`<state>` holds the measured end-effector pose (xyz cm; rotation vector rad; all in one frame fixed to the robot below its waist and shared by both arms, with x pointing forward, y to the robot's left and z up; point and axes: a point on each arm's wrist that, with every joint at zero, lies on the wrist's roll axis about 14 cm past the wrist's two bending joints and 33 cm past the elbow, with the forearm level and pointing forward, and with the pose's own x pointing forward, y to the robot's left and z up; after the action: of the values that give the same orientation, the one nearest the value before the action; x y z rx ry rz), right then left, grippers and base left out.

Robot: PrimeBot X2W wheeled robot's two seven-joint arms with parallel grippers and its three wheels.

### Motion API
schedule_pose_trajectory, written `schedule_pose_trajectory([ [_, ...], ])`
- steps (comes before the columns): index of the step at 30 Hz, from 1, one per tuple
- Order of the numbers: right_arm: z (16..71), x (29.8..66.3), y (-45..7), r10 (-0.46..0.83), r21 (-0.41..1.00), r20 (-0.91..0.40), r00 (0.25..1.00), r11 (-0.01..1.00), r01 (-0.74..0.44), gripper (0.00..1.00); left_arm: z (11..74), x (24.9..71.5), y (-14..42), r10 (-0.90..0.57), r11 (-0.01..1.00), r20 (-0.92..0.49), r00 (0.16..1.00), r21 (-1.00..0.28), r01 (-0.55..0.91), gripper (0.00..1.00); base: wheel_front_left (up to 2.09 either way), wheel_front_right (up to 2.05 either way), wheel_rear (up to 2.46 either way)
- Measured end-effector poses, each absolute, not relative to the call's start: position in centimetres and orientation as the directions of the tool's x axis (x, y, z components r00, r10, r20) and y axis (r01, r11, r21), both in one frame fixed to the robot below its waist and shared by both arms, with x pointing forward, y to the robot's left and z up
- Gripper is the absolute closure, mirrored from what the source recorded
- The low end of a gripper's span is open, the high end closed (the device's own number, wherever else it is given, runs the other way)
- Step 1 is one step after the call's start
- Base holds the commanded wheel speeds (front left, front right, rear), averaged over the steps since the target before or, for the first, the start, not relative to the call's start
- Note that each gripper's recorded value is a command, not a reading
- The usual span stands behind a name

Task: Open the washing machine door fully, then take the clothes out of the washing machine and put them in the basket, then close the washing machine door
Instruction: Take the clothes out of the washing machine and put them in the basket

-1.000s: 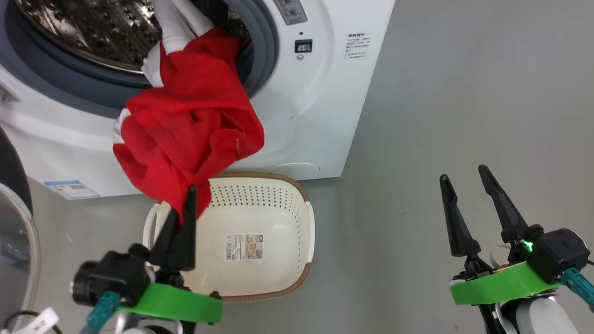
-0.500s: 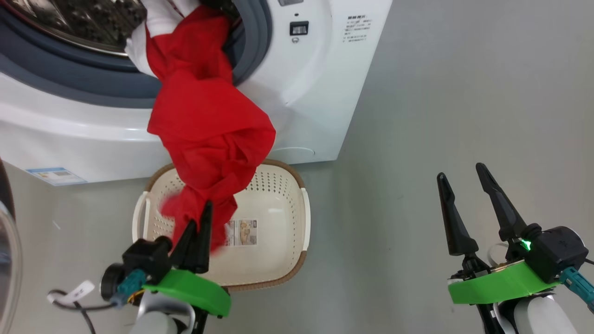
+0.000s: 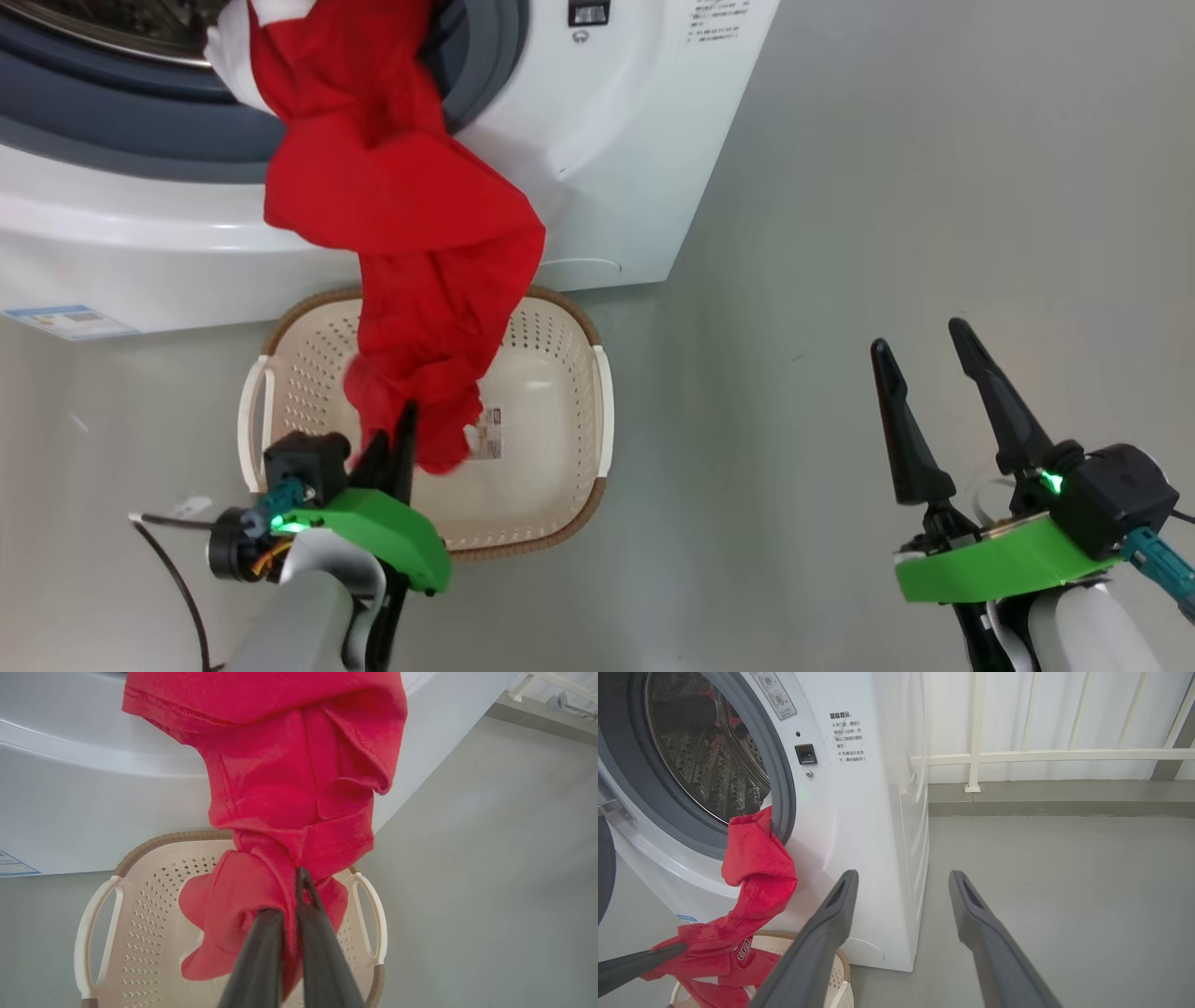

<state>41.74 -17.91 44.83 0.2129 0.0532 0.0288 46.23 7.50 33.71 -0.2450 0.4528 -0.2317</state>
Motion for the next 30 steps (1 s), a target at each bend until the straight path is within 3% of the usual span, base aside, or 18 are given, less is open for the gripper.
schedule_pose_trajectory([
  [30, 39.8, 44.8, -17.9, 0.043, 0.194, -0.143, 0.989, 0.981, -0.014, 0.00, 22.7, 45.7, 7.6, -0.248, 0.961, -0.674, 0.696, -0.263, 0.088, 1.00, 0.00, 0.00, 0.00],
])
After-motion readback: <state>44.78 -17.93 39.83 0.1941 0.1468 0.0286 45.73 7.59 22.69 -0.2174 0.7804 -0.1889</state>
